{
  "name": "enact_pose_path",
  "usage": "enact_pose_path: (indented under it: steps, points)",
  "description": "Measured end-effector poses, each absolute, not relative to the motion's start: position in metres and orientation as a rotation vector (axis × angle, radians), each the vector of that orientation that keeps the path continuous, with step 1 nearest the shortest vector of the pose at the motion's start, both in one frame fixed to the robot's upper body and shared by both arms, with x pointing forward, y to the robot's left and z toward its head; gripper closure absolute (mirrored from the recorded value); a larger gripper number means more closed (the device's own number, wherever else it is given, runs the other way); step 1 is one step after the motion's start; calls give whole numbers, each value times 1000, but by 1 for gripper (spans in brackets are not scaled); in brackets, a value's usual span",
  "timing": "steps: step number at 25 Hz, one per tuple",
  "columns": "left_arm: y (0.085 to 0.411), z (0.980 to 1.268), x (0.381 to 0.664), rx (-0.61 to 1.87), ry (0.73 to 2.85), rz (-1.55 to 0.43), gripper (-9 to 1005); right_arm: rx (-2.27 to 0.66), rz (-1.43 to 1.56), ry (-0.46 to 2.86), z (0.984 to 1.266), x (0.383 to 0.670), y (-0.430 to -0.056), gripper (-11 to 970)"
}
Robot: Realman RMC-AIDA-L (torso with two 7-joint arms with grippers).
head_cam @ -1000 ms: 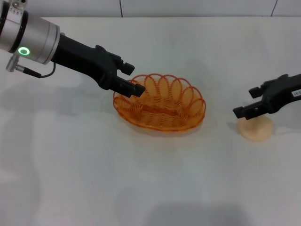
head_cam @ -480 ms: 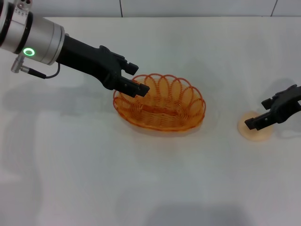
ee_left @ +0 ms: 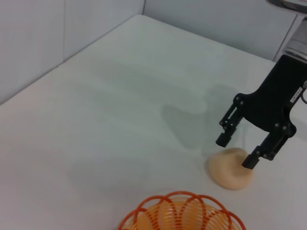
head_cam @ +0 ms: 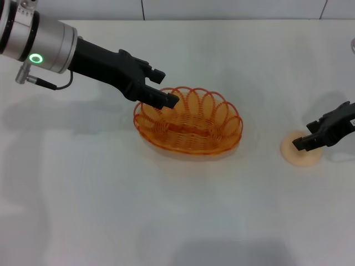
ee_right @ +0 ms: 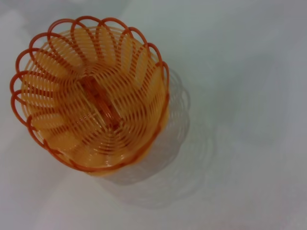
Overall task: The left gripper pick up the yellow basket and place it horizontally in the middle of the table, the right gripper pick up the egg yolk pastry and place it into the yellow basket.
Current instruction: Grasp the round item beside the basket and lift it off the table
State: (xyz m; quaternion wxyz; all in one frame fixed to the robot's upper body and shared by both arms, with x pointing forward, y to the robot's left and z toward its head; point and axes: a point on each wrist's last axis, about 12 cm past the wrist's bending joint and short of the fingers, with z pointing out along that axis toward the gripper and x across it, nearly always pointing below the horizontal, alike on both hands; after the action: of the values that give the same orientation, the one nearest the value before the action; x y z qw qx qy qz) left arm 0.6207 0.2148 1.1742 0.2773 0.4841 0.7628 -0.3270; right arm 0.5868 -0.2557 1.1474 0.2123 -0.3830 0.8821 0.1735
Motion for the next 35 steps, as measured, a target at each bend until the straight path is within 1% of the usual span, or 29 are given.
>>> enact_pose_path:
  steps: [1, 9, 15, 20, 31, 35]
  points:
    - [215, 1174, 621, 1297, 2049, -875, 224, -1063, 481, 2450, 1147, 587, -256, 257]
    - [215, 1174, 622, 1292, 2049, -870, 224, -1068, 479, 2446, 1148, 588, -254, 461]
    - [215, 1174, 622, 1292, 2049, -870, 224, -1072, 485, 2451, 1148, 588, -254, 570]
    - [215, 1173, 622, 1292, 2049, -870, 224, -1071, 491, 2459, 1146, 587, -254, 623]
    - [216, 1173, 621, 1282, 2037, -881, 224, -1093, 484, 2488, 1141, 588, -251, 622]
    - [216, 1173, 621, 1278, 2032, -884, 224, -1101, 479, 2496, 1142, 590, -249, 737]
